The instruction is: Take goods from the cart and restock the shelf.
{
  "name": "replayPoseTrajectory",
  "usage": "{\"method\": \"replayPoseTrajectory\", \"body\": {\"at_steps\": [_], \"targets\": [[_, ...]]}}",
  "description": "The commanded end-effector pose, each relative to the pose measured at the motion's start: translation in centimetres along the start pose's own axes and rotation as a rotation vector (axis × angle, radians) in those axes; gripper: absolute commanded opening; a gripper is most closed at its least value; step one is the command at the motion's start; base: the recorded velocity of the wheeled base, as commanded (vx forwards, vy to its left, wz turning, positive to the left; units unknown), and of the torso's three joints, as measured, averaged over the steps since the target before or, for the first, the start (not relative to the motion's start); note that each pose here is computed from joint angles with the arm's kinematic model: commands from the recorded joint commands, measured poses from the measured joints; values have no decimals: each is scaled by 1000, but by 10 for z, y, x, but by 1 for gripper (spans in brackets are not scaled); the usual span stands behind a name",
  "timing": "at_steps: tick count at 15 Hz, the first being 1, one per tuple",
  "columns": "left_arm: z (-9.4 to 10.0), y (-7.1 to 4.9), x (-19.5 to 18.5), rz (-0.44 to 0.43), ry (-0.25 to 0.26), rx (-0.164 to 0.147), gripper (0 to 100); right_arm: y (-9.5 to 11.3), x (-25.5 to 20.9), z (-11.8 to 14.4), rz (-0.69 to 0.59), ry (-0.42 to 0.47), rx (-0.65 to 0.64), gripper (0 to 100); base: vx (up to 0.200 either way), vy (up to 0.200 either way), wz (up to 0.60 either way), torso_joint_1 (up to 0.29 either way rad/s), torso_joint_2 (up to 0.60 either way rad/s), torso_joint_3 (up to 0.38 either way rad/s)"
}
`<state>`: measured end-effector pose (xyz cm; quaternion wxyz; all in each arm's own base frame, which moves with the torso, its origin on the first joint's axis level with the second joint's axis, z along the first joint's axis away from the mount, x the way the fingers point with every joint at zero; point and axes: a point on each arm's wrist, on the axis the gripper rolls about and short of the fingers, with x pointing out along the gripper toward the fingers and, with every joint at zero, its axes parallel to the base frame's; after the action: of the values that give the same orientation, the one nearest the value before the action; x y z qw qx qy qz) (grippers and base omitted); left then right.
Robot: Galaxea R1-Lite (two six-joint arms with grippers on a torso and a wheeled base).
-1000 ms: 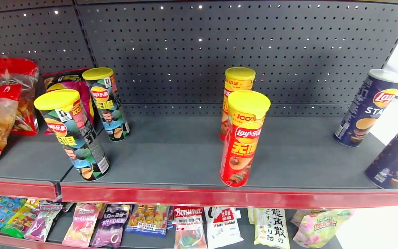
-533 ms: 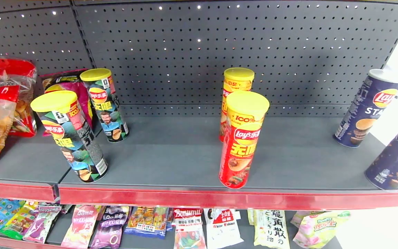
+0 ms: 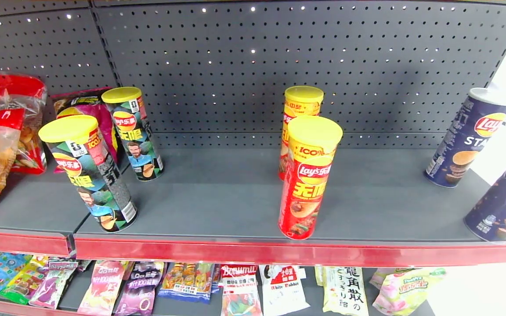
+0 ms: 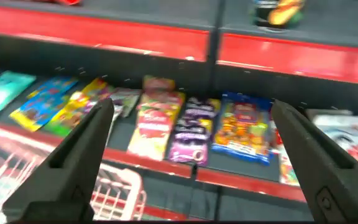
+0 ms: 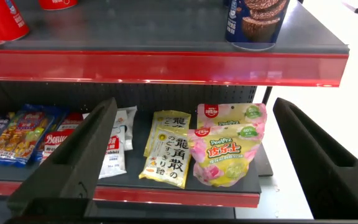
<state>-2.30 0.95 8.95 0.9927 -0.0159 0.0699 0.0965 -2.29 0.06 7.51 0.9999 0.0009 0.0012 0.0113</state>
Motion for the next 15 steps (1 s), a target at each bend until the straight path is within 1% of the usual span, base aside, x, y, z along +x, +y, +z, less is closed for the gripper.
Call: {"method": "replayPoseTrajectory", "body": {"at_steps": [1, 2, 3, 4, 5, 6, 7, 8, 9, 11, 14, 15], "targets": [[-2, 0, 1, 56, 3, -10, 100, 0, 0, 0, 0, 1, 0, 100, 0, 0, 0, 0, 0, 0], [-2, -1, 2, 47, -20, -19, 100, 0, 0, 0, 0, 1, 0, 100, 0, 0, 0, 0, 0, 0], [-1, -2, 4, 5, -54, -25, 100, 0, 0, 0, 0, 1, 0, 100, 0, 0, 0, 0, 0, 0], [-5, -5, 8, -86, -99, -10, 100, 0, 0, 0, 0, 1, 0, 100, 0, 0, 0, 0, 0, 0], [-4, -6, 8, -125, -115, 16, 100, 0, 0, 0, 0, 1, 0, 100, 0, 0, 0, 0, 0, 0], [-6, -7, 8, -166, -91, 45, 100, 0, 0, 0, 2, 1, 0, 100, 0, 0, 0, 0, 0, 0], [-6, -7, 8, -193, -89, 53, 100, 0, 0, 0, 0, 1, 0, 100, 0, 0, 0, 0, 0, 0], [-7, -7, 8, -194, -85, 35, 100, 0, 0, 0, 0, 1, 0, 100, 0, 0, 0, 0, 0, 0], [-7, -7, 8, -183, -85, 7, 100, 0, 0, 0, 0, 1, 0, 100, 0, 0, 0, 0, 0, 0], [-7, -7, 8, -183, -86, 10, 100, 0, 0, 0, 2, 1, 0, 100, 0, 0, 0, 0, 0, 0], [-7, -6, 8, -180, -81, -5, 100, 0, 0, 0, 2, 1, -3, 100, 0, 0, 0, 0, 0, 0], [-7, -7, 8, -182, -82, -3, 100, 0, 0, 0, 2, 1, -5, 100, 0, 0, 0, 0, 0, 0]]}}
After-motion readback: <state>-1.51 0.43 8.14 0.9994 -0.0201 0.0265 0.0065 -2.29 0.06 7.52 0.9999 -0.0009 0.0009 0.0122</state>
